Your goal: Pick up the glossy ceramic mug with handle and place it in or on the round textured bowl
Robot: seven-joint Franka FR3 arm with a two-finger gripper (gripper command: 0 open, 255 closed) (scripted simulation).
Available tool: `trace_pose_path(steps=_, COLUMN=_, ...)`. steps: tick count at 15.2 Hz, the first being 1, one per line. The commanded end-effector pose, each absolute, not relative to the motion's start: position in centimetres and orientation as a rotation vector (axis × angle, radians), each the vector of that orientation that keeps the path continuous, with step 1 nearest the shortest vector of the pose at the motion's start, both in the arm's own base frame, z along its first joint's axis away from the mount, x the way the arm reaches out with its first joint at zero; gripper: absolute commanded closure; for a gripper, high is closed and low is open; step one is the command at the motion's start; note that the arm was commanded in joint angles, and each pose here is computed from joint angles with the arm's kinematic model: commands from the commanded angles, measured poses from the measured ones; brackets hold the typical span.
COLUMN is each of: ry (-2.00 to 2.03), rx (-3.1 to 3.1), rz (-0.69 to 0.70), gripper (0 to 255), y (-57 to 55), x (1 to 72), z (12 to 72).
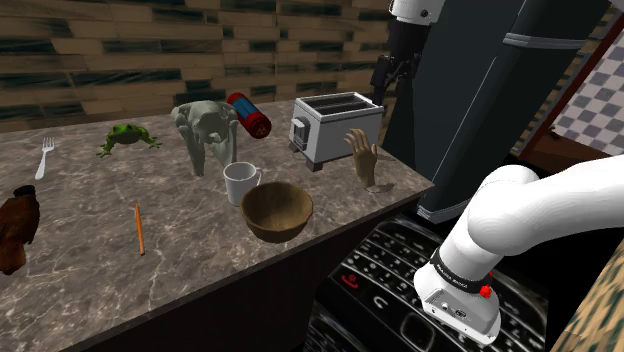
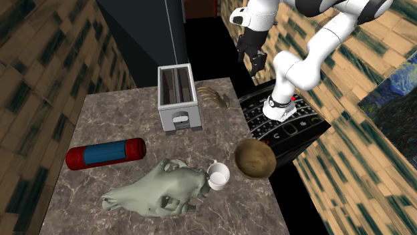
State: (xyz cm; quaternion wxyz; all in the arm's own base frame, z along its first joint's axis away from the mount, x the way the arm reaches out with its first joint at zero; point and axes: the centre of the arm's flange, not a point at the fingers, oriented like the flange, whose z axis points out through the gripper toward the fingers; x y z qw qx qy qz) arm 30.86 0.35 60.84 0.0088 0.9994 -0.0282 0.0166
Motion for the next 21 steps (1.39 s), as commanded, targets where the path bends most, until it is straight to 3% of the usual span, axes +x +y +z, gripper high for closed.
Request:
trace_pose_path(steps=1, ry=-0.088, rx=3.122, rz=0.052, gripper=0, y=0.4, x=30.9, z=60.8)
trace_pose_path(steps=21, ry=-0.118, rx=3.104, rz=0.004, gripper=0, y=18.3, x=46.3, z=48.2)
